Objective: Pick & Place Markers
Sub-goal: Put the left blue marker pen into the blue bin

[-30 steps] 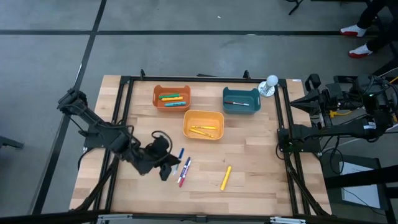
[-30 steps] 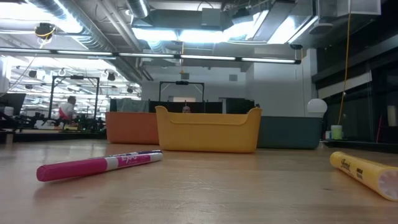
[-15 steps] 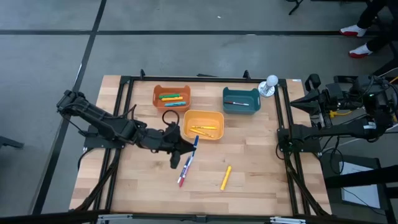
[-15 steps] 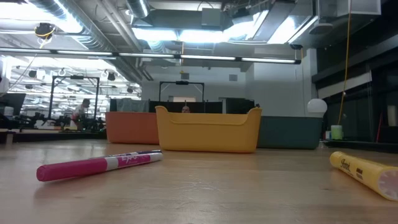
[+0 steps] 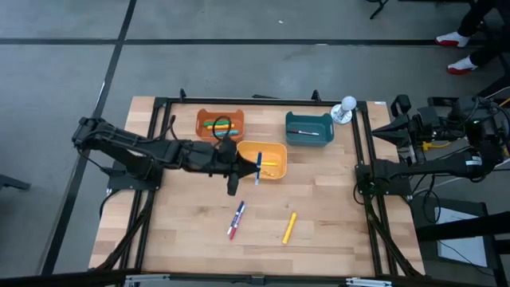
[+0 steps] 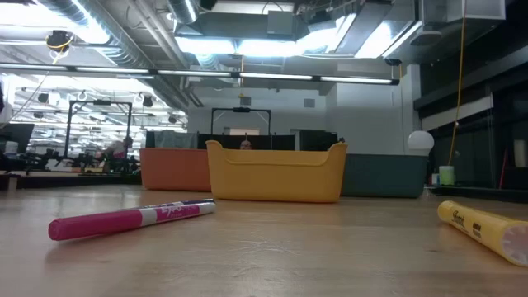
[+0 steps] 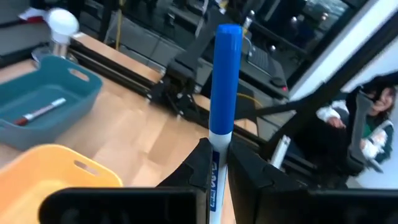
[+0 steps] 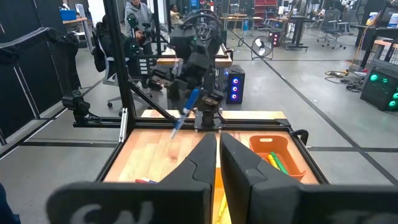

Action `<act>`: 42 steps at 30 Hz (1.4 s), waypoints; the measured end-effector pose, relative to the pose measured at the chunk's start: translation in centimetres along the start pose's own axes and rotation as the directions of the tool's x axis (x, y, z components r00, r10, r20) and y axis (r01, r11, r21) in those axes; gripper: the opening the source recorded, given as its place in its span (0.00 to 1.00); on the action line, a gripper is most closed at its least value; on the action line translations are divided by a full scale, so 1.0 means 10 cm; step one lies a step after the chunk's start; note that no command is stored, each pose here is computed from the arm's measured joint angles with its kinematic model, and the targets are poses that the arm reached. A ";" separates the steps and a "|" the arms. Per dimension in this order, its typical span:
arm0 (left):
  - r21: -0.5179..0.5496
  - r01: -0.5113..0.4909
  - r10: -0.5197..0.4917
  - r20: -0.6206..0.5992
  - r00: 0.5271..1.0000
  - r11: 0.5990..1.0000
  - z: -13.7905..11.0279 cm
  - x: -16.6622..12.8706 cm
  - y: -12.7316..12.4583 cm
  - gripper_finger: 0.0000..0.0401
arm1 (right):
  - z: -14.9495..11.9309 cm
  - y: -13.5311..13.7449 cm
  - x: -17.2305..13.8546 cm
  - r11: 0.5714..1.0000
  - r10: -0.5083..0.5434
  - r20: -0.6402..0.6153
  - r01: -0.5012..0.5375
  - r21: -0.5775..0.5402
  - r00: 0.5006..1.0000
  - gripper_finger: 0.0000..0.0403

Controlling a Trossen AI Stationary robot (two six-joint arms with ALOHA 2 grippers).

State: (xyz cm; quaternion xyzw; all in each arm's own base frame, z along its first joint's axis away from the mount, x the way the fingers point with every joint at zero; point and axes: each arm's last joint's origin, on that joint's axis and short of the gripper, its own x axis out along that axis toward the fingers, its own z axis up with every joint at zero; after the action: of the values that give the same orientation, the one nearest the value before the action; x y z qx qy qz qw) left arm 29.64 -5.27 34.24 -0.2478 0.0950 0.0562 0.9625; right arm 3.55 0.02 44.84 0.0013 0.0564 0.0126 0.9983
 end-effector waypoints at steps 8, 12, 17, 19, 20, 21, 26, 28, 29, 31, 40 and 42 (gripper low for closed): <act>0.014 -0.006 0.006 0.057 0.998 1.000 0.16 0.05 0.18 0.06 | 0.00 0.00 0.00 1.000 0.000 0.000 0.000 0.000 1.000 0.06; 0.033 -0.005 0.003 0.082 0.997 0.999 0.25 0.05 0.27 0.06 | 0.01 0.00 0.00 1.000 0.000 0.005 0.000 0.013 1.000 0.06; 0.056 0.042 -0.049 0.135 0.990 0.998 0.41 0.02 0.37 0.06 | 0.01 0.00 0.02 0.997 0.002 0.007 -0.002 0.082 1.000 0.06; 0.061 0.051 -0.059 0.149 0.987 0.997 0.47 -0.01 0.42 0.06 | 0.03 0.00 0.03 0.997 0.001 0.016 -0.002 0.083 1.000 0.06; 0.070 0.057 -0.067 0.149 0.987 0.996 0.49 -0.02 0.44 0.06 | 0.04 0.00 0.04 0.997 0.001 0.032 -0.004 0.083 0.999 0.06; 0.082 0.069 -0.082 0.158 0.984 0.994 0.52 -0.03 0.45 0.06 | 0.06 -0.01 0.06 0.997 0.001 0.045 -0.005 0.082 0.999 0.06; 0.127 0.104 -0.125 0.167 0.978 0.986 0.63 -0.09 0.56 0.06 | 0.18 -0.03 0.20 0.995 -0.012 0.120 0.000 0.104 0.993 0.06; 0.138 0.117 -0.138 0.157 0.978 0.983 0.67 -0.11 0.62 0.06 | 0.22 -0.04 0.29 0.992 -0.036 0.130 0.020 0.126 0.991 0.06; 0.145 0.127 -0.149 0.157 0.976 0.981 0.69 -0.12 0.64 0.06 | 0.23 -0.05 0.34 0.990 -0.048 0.132 0.030 0.140 0.990 0.06; 0.155 0.149 -0.172 0.149 0.974 0.977 0.72 -0.14 0.68 0.06 | 0.24 -0.07 0.44 0.982 -0.082 0.116 0.060 0.180 0.990 0.06; 0.178 0.234 -0.255 0.108 0.961 0.956 0.78 -0.19 0.79 0.06 | 0.30 -0.14 0.98 0.963 -0.116 0.111 0.085 0.255 0.987 0.10; 0.178 0.235 -0.256 0.107 0.961 0.956 0.79 -0.19 0.79 0.06 | 0.32 -0.16 1.08 0.963 -0.127 0.119 0.094 0.254 0.985 0.14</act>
State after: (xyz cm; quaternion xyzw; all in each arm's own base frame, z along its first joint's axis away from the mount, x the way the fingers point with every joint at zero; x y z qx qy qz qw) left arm 27.78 5.32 37.72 -0.1738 0.0053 -0.0562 0.9832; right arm 14.71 -1.27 46.76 0.1235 -0.0095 -0.0505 0.9910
